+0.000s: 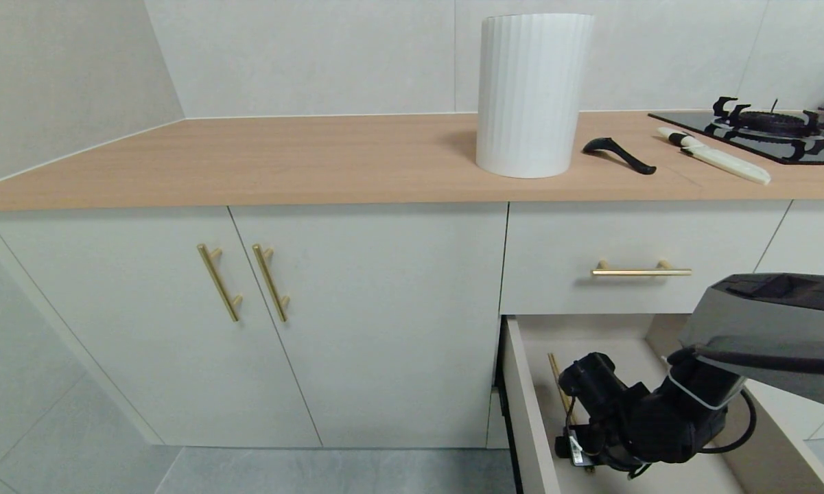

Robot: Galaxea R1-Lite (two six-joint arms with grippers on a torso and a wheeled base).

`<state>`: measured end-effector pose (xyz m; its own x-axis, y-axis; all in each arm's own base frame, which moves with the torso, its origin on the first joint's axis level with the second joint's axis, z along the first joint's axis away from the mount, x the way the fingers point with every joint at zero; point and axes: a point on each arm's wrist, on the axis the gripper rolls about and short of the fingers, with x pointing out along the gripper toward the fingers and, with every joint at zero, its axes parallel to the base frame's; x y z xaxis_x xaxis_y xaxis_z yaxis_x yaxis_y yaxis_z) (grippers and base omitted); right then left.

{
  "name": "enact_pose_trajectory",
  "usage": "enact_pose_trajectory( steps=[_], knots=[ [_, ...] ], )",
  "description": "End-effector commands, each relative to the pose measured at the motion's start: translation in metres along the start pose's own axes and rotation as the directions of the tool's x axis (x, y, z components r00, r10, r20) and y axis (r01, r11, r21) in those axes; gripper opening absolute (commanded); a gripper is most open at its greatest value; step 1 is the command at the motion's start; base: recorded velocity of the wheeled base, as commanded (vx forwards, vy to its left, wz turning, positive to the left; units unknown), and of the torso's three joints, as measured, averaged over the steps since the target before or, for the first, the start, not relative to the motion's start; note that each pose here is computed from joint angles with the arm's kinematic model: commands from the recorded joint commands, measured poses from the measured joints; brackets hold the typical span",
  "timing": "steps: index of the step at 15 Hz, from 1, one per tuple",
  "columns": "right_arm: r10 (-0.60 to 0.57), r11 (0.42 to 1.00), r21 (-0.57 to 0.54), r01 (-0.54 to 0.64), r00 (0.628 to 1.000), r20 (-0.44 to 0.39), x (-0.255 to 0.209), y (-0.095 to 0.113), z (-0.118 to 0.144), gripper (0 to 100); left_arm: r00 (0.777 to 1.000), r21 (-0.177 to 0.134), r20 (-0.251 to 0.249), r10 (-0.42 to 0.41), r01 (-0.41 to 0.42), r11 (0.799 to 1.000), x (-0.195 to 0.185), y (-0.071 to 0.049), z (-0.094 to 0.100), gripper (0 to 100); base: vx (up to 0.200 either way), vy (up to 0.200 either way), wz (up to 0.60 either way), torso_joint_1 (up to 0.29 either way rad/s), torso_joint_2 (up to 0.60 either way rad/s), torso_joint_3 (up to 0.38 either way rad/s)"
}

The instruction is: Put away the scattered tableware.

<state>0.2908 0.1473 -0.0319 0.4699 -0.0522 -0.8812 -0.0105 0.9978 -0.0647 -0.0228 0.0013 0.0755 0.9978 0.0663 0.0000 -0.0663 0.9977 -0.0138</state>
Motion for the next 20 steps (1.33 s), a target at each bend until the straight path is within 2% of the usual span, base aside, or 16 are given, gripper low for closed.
enact_pose_trajectory(
  steps=[1, 3, 4, 5, 7, 8, 9, 10, 11, 12, 15, 20],
  knots=[
    [0.004, 1.000, 0.003, -0.004, 1.000, 0.010, -0.004, 0.000, 0.002, 100, 1.000, -0.002, 0.000, 0.001, -0.001, 1.000, 0.000, 0.000, 0.000, 100, 0.000, 0.000, 0.00, 0.000, 0.00, 0.000],
    [0.026, 1.000, 0.016, -0.027, 0.998, 0.052, -0.019, -0.001, 0.010, 100, 1.000, -0.002, 0.000, 0.001, -0.001, 1.000, 0.000, 0.000, 0.000, 100, 0.000, 0.000, 0.00, 0.000, 0.00, 0.000],
    [0.068, 0.996, 0.039, -0.074, 0.987, 0.145, -0.052, -0.006, 0.026, 100, 1.000, -0.002, 0.000, 0.001, -0.001, 1.000, 0.000, 0.000, 0.000, 100, 0.000, 0.000, 0.00, 0.000, 0.00, 0.000],
    [0.089, 0.994, 0.051, -0.100, 0.979, 0.183, -0.076, -0.012, 0.034, 100, 1.000, -0.002, 0.000, 0.001, -0.001, 1.000, 0.000, 0.000, 0.000, 100, 0.000, 0.000, 0.00, 0.000, 0.00, 0.000],
    [0.103, 0.991, 0.063, -0.118, 0.972, 0.210, -0.132, -0.035, 0.042, 100, 1.000, -0.002, 0.000, 0.001, -0.001, 1.000, 0.000, 0.000, 0.000, 100, 0.000, 0.000, 0.00, 0.000, 0.00, 0.000],
    [0.112, 0.990, 0.058, -0.127, 0.969, 0.219, -0.144, -0.041, 0.044, 100, 1.000, -0.002, 0.000, 0.001, -0.001, 1.000, 0.000, 0.000, 0.000, 100, 0.000, 0.000, 0.00, 0.000, 0.00, 0.000],
    [0.114, 0.988, 0.071, -0.137, 0.956, 0.270, -0.185, -0.062, 0.052, 100, 1.000, -0.002, 0.000, 0.001, -0.001, 1.000, 0.000, 0.000, 0.000, 100, 0.000, 0.000, 0.00, 0.000, 0.00, 0.000],
    [0.111, 0.988, 0.072, -0.136, 0.954, 0.279, -0.195, -0.068, 0.054, 100, 1.000, -0.002, 0.000, 0.001, -0.001, 1.000, 0.000, 0.000, 0.000, 100, 0.000, 0.000, 0.00, 0.000, 0.00, 0.000],
    [0.101, 0.987, 0.089, -0.136, 0.943, 0.317, -0.227, -0.088, 0.058, 100, 1.000, -0.002, 0.000, 0.001, -0.001, 1.000, 0.000, 0.000, 0.000, 100, 0.000, 0.000, 0.00, 0.000, 0.00, 0.000],
    [0.118, 0.985, 0.081, -0.153, 0.936, 0.331, -0.242, -0.096, 0.056, 100, 1.000, -0.002, 0.000, 0.001, -0.001, 1.000, 0.000, 0.000, 0.000, 100, 0.000, 0.000, 0.00, 0.000, 0.00, 0.000],
    [0.149, 0.984, 0.036, -0.176, 0.914, 0.377, -0.261, -0.106, 0.047, 100, 1.000, -0.002, 0.000, 0.001, -0.001, 1.000, 0.000, 0.000, 0.000, 100, 0.000, 0.000, 0.00, 0.000, 0.00, 0.000],
    [0.146, 0.984, 0.037, -0.172, 0.916, 0.373, -0.260, -0.107, 0.047, 100, 1.000, -0.002, 0.000, 0.001, -0.001, 1.000, 0.000, 0.000, 0.000, 100, 0.000, 0.000, 0.00, 0.025, -0.22, -0.263]
  ],
)
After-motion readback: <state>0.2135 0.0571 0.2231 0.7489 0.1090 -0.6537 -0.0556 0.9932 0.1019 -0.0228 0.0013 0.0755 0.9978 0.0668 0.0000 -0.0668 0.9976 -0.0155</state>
